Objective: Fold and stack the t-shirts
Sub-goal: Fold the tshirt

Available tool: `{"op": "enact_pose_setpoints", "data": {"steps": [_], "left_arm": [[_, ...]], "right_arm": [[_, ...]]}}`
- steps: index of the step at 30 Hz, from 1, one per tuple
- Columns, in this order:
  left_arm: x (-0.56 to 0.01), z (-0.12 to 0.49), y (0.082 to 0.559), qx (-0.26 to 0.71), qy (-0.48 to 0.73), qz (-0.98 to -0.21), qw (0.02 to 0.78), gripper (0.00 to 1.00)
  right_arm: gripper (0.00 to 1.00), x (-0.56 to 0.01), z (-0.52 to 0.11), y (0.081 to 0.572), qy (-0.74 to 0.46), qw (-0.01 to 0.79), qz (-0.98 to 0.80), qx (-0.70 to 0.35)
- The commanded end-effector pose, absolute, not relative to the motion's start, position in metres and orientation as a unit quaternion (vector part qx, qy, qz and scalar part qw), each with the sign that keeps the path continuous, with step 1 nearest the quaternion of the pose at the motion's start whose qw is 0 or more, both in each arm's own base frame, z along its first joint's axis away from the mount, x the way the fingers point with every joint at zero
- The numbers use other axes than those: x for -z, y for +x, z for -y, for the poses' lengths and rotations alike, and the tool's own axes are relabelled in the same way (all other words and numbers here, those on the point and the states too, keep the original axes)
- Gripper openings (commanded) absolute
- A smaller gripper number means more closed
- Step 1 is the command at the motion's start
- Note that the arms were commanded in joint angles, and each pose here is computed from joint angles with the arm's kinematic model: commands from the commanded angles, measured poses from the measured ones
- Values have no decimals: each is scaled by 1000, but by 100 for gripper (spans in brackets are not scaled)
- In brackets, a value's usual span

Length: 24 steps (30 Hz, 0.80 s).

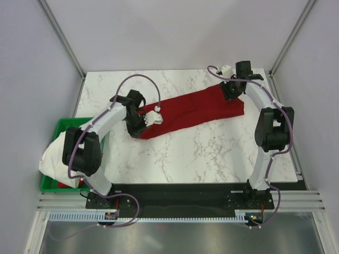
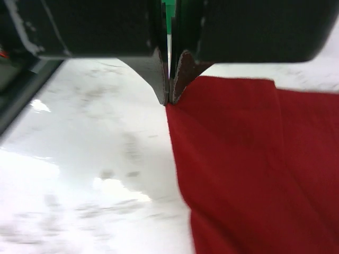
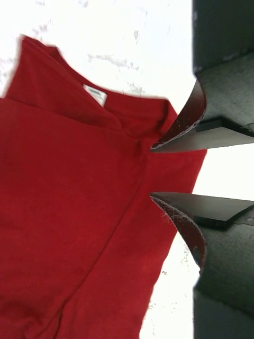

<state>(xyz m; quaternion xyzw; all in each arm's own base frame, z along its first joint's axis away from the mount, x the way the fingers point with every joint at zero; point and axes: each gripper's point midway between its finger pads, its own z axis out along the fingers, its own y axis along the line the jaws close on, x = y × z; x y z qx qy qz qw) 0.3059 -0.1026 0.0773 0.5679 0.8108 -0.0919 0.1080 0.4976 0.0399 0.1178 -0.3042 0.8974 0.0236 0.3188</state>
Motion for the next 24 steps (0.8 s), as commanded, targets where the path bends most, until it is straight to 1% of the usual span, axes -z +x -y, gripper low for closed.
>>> {"op": "enact_pose_setpoints", "data": {"steps": [1, 3, 4, 6, 10, 13, 14, 15, 16, 17, 20, 24], "left_arm": [[-89, 131, 216, 168, 584, -794, 19, 2], [-89, 145, 180, 194, 595, -780, -19, 6], [-91, 144, 167, 199, 594, -778, -35, 12], [-99, 148, 157, 201, 590, -781, -37, 19], [-115, 144, 162, 181, 597, -781, -10, 32], [-115, 150, 175, 172, 600, -782, 12, 33], [-107, 153, 180, 172, 596, -785, 10, 32], [-102, 160, 191, 170, 591, -788, 25, 31], [-98, 165, 198, 169, 587, -791, 31, 30], [-87, 169, 203, 170, 580, -796, 20, 28], [-75, 185, 222, 177, 569, -802, 32, 22], [-42, 187, 230, 169, 569, -804, 5, 17]], "right_arm": [[43, -105, -48, 504, -309, 309, -899, -30], [43, -98, -48, 507, -309, 306, -900, -32], [42, -92, -49, 507, -306, 302, -902, -34], [43, -90, -50, 508, -292, 303, -906, -41], [43, -96, -52, 509, -274, 311, -909, -48], [43, -94, -49, 510, -271, 308, -911, -38], [43, -93, -47, 510, -270, 306, -912, -32], [43, -91, -45, 511, -269, 305, -913, -30], [43, -88, -45, 513, -268, 303, -914, -29], [42, -86, -45, 514, -266, 301, -915, -29], [42, -80, -42, 519, -261, 297, -918, -21], [42, -62, -37, 525, -253, 282, -926, -10]]}}
